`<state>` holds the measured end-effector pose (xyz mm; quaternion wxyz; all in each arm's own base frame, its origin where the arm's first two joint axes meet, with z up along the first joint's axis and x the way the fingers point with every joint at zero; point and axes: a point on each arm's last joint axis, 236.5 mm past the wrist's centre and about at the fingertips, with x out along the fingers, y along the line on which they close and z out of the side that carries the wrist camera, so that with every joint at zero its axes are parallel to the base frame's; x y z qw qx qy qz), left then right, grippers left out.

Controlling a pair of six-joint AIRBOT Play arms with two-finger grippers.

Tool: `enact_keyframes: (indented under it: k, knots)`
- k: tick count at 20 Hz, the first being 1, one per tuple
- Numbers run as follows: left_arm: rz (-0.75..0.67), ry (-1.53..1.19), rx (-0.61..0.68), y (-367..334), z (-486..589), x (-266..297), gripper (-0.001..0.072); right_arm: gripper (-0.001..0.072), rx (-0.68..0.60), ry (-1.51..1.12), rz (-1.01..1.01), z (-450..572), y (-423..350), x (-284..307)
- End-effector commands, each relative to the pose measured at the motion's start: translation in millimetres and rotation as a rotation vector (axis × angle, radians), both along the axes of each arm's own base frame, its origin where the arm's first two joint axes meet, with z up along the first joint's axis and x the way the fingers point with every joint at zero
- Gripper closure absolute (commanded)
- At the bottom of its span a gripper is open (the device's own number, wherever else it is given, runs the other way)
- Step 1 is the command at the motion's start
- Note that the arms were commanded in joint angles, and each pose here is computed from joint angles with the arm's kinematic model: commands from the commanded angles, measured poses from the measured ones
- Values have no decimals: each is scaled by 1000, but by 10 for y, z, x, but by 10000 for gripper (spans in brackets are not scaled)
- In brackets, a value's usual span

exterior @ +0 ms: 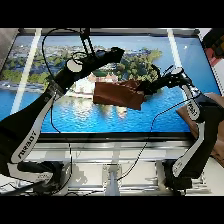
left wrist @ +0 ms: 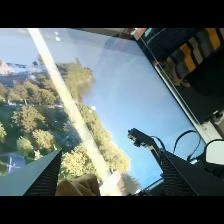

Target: Fold the clothes and pants, and hang the long-sleeved shirts on hangers.

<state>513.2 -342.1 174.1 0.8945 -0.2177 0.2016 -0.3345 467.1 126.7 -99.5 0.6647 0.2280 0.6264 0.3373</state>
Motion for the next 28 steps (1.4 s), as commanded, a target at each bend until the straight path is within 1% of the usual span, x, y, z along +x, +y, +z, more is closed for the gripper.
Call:
enact_keyframes:
  k: [1, 3, 6, 9, 11, 13, 16, 17, 21, 23, 24, 25, 26, 28]
  knots:
    - [4, -1, 0, 19, 2, 12, 17, 5, -122, -23, 61, -41, -218, -44]
    - [10, -1, 0, 52, 3, 34, 17, 12, -198, -63, 73, 73, -360, 27]
    - [10, 0, 0, 53, 2, 34, 17, 12, -243, -149, 39, 275, -438, 238]
    - [10, 0, 0, 53, 2, 34, 16, 13, -243, -95, -46, 177, -429, 293]
    - [10, 0, -1, 53, 3, 34, 17, 15, -233, -44, -28, 59, -333, 205]
    - [10, 0, -1, 53, 3, 34, 17, 32, -222, 3, 15, -39, -227, 80]
    - [10, 0, -1, 51, 3, 33, 16, 35, -170, 73, 66, -169, 42, -104]
    - [10, 0, -1, 51, 3, 33, 17, 98, -131, 75, 78, -146, 177, -123]
    - [10, 0, -1, 53, 3, 34, 16, 99, 4, 2, 111, 72, 633, -63]
    - [10, 0, -1, 53, 3, 34, 17, 105, 19, -7, 118, 100, 748, -66]
    - [10, 0, -1, 53, 3, 34, 17, 186, 16, -19, 132, 90, 791, -75]
    - [10, 0, -1, 53, 3, 34, 17, 393, 13, -30, 134, 89, 831, -64]
    - [11, 0, 0, 54, 3, 35, 17, 706, 17, -32, 139, 103, 878, -74]
    - [8, -14, 21, 63, 3, 32, 17, 695, 21, -41, 153, 193, 905, -101]
